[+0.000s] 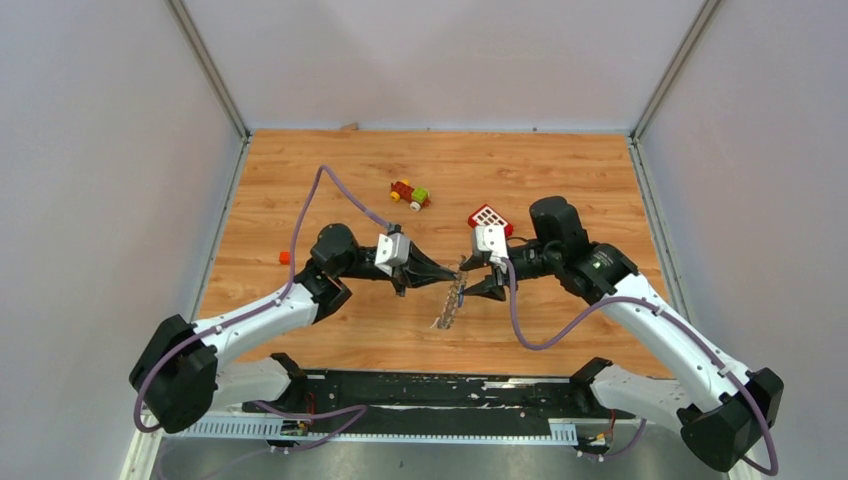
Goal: Put the keys on the keyring
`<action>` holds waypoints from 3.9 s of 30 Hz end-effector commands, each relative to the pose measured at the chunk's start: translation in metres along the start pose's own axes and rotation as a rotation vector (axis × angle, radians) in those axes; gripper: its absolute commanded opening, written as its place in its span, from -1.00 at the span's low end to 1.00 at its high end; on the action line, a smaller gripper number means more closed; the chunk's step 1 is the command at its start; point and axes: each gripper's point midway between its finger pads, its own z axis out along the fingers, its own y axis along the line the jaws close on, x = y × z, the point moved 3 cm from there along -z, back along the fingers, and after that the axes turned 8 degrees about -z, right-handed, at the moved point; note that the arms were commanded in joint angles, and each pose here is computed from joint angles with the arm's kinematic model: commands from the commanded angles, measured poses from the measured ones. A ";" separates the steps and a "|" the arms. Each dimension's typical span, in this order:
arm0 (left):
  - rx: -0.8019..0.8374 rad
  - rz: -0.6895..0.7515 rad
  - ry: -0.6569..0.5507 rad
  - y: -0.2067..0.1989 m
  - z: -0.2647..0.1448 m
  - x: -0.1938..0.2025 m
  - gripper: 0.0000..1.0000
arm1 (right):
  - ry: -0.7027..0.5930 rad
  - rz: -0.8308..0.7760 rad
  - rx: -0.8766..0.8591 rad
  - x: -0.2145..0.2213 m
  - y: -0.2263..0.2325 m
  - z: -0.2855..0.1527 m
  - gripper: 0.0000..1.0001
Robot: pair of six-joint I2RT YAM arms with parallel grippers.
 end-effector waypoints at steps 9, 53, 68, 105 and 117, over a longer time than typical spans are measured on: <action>0.013 0.029 -0.120 -0.004 0.000 -0.016 -1.00 | -0.087 -0.022 -0.031 -0.022 -0.002 -0.002 -0.10; 0.003 -0.034 -0.152 -0.003 0.001 -0.009 -1.00 | -0.080 -0.005 0.015 -0.014 -0.012 0.003 -0.57; 0.003 -0.015 -0.111 -0.001 0.000 0.002 -0.92 | -0.031 -0.052 0.060 -0.013 -0.014 -0.005 -1.00; 0.033 0.115 0.152 0.013 0.010 0.020 -0.42 | 0.167 -0.043 0.022 -0.004 -0.015 0.004 -1.00; 0.041 0.091 0.145 0.011 0.013 0.021 -0.71 | 0.173 -0.036 0.020 -0.001 -0.015 0.006 -1.00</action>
